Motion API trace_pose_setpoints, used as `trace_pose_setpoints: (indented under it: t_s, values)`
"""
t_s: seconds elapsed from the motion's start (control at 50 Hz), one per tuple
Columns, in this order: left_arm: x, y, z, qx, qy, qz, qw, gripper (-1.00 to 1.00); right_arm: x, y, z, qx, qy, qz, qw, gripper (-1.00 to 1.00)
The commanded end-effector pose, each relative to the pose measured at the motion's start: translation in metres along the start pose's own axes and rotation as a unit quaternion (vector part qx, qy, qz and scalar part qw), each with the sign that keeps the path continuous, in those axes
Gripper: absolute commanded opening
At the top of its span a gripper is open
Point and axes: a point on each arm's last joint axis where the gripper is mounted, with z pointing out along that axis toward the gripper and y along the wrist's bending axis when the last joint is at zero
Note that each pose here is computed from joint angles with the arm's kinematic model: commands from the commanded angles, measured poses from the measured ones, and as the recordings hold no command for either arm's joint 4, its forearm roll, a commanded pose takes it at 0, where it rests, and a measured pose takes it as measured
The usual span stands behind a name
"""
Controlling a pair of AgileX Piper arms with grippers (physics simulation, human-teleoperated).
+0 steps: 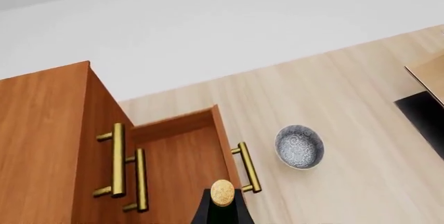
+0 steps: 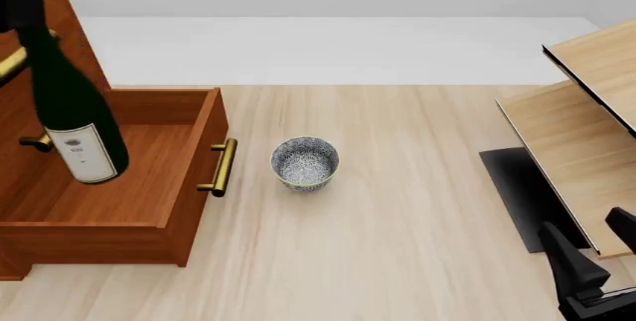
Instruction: Put the wine bottle in the bottom drawer of the cabinet.
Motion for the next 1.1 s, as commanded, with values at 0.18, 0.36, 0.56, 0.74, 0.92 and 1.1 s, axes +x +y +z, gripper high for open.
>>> trace_pose_setpoints:
  t_s: [0.18, 0.36, 0.56, 0.74, 0.92, 1.1]
  values:
    - [0.016, 0.002, 0.02, -0.007, 0.013, -0.01, 0.9998, -1.0, 0.001, 0.0, 0.0, -0.001, 0.004, 0.0, 1.0, 1.0]
    - [0.026, 0.001, 0.028, -0.008, 0.02, -0.01, 0.9997, -1.0, 0.001, 0.0, 0.0, -0.001, 0.007, -0.001, 1.0, 1.0]
    - [0.033, 0.0, 0.031, -0.006, 0.026, -0.011, 0.9996, -1.0, 0.001, 0.0, 0.0, -0.001, 0.007, 0.0, 1.0, 1.0]
    - [0.037, -0.001, 0.034, -0.004, 0.03, -0.01, 0.9995, -1.0, 0.001, 0.0, 0.0, -0.001, 0.008, -0.001, 1.0, 1.0]
    - [0.04, 0.0, 0.035, -0.005, 0.031, -0.009, 0.9995, -1.0, 0.002, 0.0, 0.0, -0.002, 0.008, -0.001, 1.0, 1.0]
    - [0.034, 0.005, 0.056, -0.017, 0.038, -0.022, 0.9989, -1.0, 0.001, 0.0, 0.001, -0.004, 0.009, 0.0, 1.0, 1.0]
